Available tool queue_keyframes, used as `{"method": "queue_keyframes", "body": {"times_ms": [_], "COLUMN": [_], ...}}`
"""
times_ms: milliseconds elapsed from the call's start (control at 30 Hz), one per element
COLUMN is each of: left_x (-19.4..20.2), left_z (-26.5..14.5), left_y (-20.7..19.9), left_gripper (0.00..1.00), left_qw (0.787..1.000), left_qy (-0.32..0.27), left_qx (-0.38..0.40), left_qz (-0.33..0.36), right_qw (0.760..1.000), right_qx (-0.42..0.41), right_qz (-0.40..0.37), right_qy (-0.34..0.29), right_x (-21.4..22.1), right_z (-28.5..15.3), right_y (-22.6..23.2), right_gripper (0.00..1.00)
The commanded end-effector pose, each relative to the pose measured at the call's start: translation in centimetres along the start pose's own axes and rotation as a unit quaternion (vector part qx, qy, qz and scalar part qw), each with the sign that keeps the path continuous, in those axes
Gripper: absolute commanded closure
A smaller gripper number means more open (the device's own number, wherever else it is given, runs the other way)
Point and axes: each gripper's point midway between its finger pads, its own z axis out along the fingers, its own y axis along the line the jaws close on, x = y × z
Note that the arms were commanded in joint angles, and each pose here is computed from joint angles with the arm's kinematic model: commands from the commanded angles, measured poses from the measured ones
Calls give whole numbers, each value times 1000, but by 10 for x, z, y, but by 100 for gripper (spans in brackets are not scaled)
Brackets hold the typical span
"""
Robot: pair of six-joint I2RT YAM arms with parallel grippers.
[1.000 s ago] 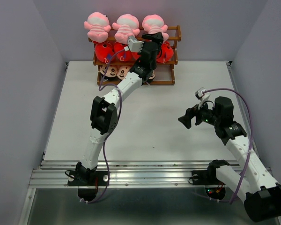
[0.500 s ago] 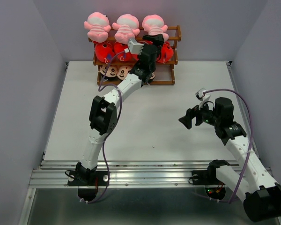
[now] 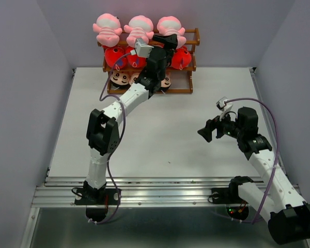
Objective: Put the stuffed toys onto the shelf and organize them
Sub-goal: Place the stuffed toy onto shelf
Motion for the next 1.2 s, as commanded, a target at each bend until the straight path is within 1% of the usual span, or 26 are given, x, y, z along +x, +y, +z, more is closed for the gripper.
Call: {"method": "queue_keyframes", "body": {"times_ms": [0, 100, 133, 200, 233, 267, 300, 333, 367, 400, 433, 467, 500, 533, 567, 633, 733, 767, 833, 900, 933, 1067, 1167], "left_x": [-24, -20, -15, -15, -26, -20, -25, -46, -47, -57, -79, -85, -109, -115, -126, -146, -164, -163, -166, -165, -167, -172, -175], "left_z": [-29, -48, -61, -78, -97, -109, -120, -141, -154, -165, -188, -198, -219, -230, -238, -264, -285, -289, -297, -301, -303, -310, -318], "left_y": [-48, -44, -37, -28, -42, -9, -3, -20, 13, 17, -4, 26, 14, 32, 36, 46, 61, 75, 87, 102, 106, 117, 126], "left_gripper": [1, 1, 1, 1, 1, 1, 1, 1, 1, 1, 1, 1, 1, 1, 1, 1, 1, 1, 1, 1, 1, 1, 1], "left_qw": [998, 997, 994, 990, 983, 978, 972, 961, 951, 942, 933, 907, 898, 883, 857, 832, 801, 795, 787, 781, 778, 769, 771], "left_qy": [3, 35, 57, 79, 81, 102, 104, 91, 102, 98, 78, 82, 61, 63, 54, 48, 43, 52, 59, 70, 73, 82, 82], "left_qx": [56, 62, 67, 70, 92, 76, 77, 106, 86, 91, 120, 104, 117, 108, 108, 101, 87, 76, 67, 56, 51, 33, 26], "left_qz": [0, 27, 58, 97, 133, 168, 194, 238, 279, 308, 330, 400, 420, 453, 501, 544, 591, 600, 611, 618, 623, 633, 631], "right_qw": [999, 999, 999, 999, 999, 999, 999, 999, 999, 999, 999, 999, 999, 999, 998, 997, 992, 990, 983, 977, 971, 961, 954], "right_qx": [-6, -11, -10, -6, -2, 2, 10, 16, 19, 20, 29, 30, 37, 38, 46, 76, 123, 133, 172, 198, 219, 251, 272], "right_qz": [-28, -40, -43, -45, -47, -48, -46, -45, -43, -41, -38, -38, -34, -33, -31, -14, 6, 11, 32, 36, 55, 68, 82], "right_qy": [-21, -20, -20, -22, -22, -23, -24, -24, -23, -22, -22, -22, -20, -19, -21, -27, -41, -46, -59, -72, -79, -88, -94], "right_x": [-11, -11, -11, -12, -12, -13, -14, -14, -13, -13, -13, -13, -13, -12, -13, -16, -25, -28, -31, -36, -38, -40, -41], "right_z": [0, -2, -3, -4, -4, -5, -6, -6, -6, -6, -7, -6, -6, -5, -6, -7, -10, -11, -15, -18, -22, -28, -33], "right_y": [-1, 0, 0, -1, -2, -3, -7, -9, -10, -11, -15, -16, -18, -19, -23, -33, -48, -51, -64, -73, -80, -93, -102], "right_gripper": [0, 0, 0, 0, 0, 0, 0, 0, 0, 0, 0, 0, 0, 0, 0, 0, 0, 0, 0, 0, 0, 0, 0]}}
